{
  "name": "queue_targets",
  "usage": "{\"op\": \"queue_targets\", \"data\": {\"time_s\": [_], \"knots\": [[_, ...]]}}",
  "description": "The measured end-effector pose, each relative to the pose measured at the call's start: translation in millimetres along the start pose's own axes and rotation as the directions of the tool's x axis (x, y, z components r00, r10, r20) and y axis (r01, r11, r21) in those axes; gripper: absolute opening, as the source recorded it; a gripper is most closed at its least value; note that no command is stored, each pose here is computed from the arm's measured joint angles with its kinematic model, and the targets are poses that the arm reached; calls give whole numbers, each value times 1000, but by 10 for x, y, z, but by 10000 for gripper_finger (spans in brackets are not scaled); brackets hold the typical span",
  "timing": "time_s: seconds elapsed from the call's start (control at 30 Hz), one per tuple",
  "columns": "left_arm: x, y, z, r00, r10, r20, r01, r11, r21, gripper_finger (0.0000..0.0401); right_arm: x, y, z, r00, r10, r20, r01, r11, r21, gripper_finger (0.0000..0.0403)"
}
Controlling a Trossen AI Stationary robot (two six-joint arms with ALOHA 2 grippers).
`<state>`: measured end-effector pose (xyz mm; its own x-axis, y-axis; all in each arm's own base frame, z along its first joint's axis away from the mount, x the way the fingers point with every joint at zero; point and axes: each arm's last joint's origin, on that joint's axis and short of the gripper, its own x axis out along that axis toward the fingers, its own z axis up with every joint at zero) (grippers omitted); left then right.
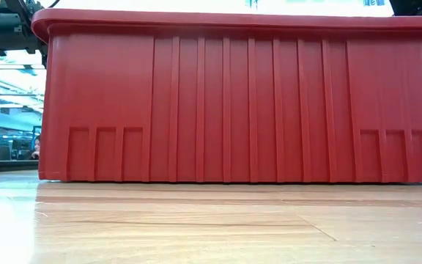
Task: Pick and place slides into bin
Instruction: Return to Home Position
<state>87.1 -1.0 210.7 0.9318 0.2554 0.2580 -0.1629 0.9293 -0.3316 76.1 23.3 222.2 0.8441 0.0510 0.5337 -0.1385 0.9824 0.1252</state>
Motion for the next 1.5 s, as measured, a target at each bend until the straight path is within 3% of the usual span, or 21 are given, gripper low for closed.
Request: {"op": "queue_targets", "data": {"time_s": [0.47,0.87,1.33,1.5], "knots": [[0,0,0,1000,0,0,0,1000,0,1,0,0,0,1000,1,0,-1,1000,0,0],[0,0,0,1000,0,0,0,1000,0,28,0,0,0,1000,0,0,0,1000,0,0],[0,0,0,1000,0,0,0,1000,0,1,0,0,0,1000,0,0,0,1000,0,0],[0,0,0,1000,0,0,0,1000,0,13,0,0,0,1000,0,0,0,1000,0,0]]}}
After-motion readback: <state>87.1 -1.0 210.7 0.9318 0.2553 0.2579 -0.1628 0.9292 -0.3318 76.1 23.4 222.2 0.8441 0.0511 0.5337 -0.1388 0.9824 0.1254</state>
